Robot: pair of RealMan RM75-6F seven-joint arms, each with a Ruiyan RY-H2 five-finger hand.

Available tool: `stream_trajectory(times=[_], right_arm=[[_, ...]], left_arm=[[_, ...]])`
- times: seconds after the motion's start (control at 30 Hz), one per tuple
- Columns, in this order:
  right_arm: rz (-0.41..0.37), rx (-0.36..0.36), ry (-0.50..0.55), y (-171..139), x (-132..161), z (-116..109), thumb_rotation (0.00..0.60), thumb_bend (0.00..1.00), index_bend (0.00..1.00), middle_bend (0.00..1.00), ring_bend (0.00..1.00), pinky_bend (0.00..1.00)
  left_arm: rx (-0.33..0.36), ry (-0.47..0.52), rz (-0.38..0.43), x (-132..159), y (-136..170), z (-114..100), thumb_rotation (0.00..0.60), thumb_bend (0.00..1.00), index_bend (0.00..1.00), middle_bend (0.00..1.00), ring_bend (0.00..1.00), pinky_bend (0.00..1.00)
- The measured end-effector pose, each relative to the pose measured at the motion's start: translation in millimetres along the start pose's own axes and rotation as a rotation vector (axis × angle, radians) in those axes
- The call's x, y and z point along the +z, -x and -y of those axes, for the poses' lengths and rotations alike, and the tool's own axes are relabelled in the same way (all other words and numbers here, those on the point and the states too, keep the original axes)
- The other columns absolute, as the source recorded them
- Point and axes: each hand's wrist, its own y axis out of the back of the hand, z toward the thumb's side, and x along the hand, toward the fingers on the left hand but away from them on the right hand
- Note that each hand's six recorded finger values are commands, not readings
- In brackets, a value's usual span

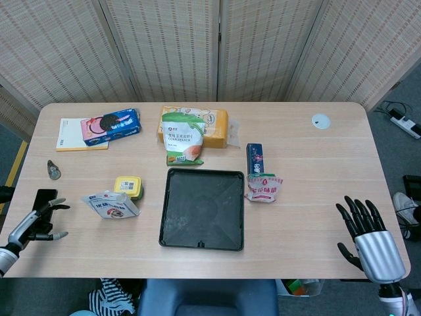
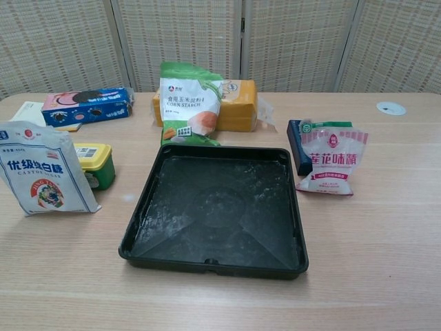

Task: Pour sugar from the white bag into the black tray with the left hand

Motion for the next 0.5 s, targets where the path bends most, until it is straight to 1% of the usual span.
stream_trajectory(times=[0.13,0.23,0.5], right_arm=[[-0.001,-0.024,0.003,1,1,-4,0.6,0.28,0.0,0.0,0.0,0.0],[-0.01,-0.022,0.003,1,3,-3,0.6,0.28,0.0,0.0,0.0,0.0],[-0.034,0.007,0.012,3,10,2,0.6,0.28,0.0,0.0,0.0,0.0]], left_arm=[[0.013,0.002,-0.011,-3,-7,-1,0.6,0.17,0.17,0.26,1.0,1.0],[0.013,-0.004,-0.021,-6,-14,1,0.6,0.17,0.17,0.26,1.0,1.0],[-0.004,-0.032,-0.003,-5,-30,21,0.6,0.17,0.19,0.29,1.0,1.0]])
